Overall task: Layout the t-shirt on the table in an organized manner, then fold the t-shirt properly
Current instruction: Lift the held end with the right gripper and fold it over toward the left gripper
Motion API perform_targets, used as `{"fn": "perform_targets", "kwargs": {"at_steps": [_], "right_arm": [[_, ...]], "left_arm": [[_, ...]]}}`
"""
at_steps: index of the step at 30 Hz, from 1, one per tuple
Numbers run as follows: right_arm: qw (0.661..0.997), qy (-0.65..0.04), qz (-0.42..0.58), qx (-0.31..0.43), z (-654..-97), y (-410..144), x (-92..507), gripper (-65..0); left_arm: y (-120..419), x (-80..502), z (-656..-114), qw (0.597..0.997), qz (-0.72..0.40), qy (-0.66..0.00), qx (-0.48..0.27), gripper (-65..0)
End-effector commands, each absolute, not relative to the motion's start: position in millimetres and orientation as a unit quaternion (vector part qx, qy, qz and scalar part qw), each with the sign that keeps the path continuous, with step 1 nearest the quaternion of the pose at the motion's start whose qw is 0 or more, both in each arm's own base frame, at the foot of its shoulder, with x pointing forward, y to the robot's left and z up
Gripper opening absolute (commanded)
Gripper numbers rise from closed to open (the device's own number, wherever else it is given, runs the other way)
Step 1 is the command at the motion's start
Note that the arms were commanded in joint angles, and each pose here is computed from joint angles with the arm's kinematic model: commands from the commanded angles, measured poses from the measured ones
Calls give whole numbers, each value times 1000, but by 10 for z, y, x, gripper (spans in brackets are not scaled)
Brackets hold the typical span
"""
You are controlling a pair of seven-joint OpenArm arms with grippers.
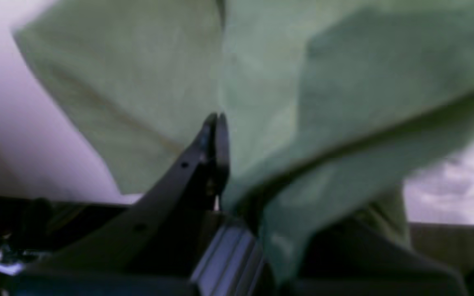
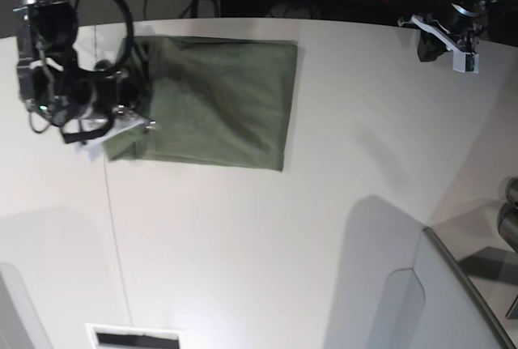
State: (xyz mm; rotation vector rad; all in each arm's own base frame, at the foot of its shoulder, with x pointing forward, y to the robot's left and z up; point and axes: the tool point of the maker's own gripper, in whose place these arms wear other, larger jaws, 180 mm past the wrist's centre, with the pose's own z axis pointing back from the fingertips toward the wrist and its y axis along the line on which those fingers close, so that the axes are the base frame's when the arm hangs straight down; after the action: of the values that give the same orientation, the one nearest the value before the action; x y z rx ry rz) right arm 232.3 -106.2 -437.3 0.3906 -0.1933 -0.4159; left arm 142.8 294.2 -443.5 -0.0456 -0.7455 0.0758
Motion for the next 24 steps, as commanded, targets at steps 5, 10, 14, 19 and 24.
{"fn": "perform_targets", "kwargs": {"at_steps": [5,10,14,19,24], "right_arm": [[959,-86,-186,197,-4237,-630,2455,-647],[960,-70,-184,199,-4191,-335,2466,-647],[966,-75,-134,206,-4108,-84,2502,-647],[969,-60,-96,218,-4024,131,2470,-645],[969,-63,-96,220,-4013,152,2483,-645]], "left_arm": [[2995,1463,-4356,925,33,-377,-17,-650],[2995,1463,-4356,925,33,-377,-17,-650],[2995,1463,-4356,925,33,-377,-17,-650],[2801,1514,-4444,930,-2,-366,-25,-650],[2344,1930,-4497,919,-30,-388,-64,-650]]}}
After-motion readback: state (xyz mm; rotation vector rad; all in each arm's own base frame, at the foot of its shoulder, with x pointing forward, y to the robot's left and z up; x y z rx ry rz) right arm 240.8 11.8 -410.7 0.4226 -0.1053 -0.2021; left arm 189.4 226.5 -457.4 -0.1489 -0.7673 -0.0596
